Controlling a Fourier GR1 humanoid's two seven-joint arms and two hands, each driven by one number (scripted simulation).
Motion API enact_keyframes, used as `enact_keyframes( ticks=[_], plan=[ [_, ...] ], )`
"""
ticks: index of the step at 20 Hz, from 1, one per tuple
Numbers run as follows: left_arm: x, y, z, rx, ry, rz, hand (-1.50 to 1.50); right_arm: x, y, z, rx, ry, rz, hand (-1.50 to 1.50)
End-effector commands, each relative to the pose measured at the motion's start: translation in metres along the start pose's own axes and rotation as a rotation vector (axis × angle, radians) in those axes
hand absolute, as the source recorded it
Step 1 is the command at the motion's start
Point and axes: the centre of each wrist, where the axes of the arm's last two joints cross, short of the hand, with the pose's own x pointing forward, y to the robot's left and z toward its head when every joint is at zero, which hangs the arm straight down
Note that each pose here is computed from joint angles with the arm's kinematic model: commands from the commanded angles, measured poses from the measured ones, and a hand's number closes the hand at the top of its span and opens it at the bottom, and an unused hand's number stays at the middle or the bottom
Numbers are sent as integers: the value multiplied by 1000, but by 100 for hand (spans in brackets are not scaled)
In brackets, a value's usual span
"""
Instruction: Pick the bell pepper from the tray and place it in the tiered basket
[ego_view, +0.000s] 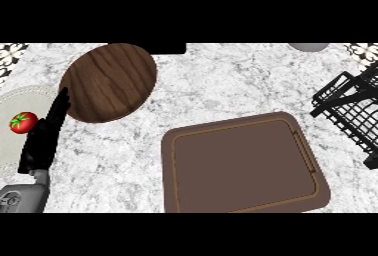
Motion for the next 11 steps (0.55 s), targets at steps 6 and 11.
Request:
enact_keyframes(
  ticks=[6, 11],
  plan=[
    [-2, 8, 3, 41, 34, -3, 0, -84, -89, 32, 15, 109, -51, -150],
    [-10, -2, 15, 11, 19, 12, 0, -120, -137, 73, 17, 64, -128, -150]
  ],
)
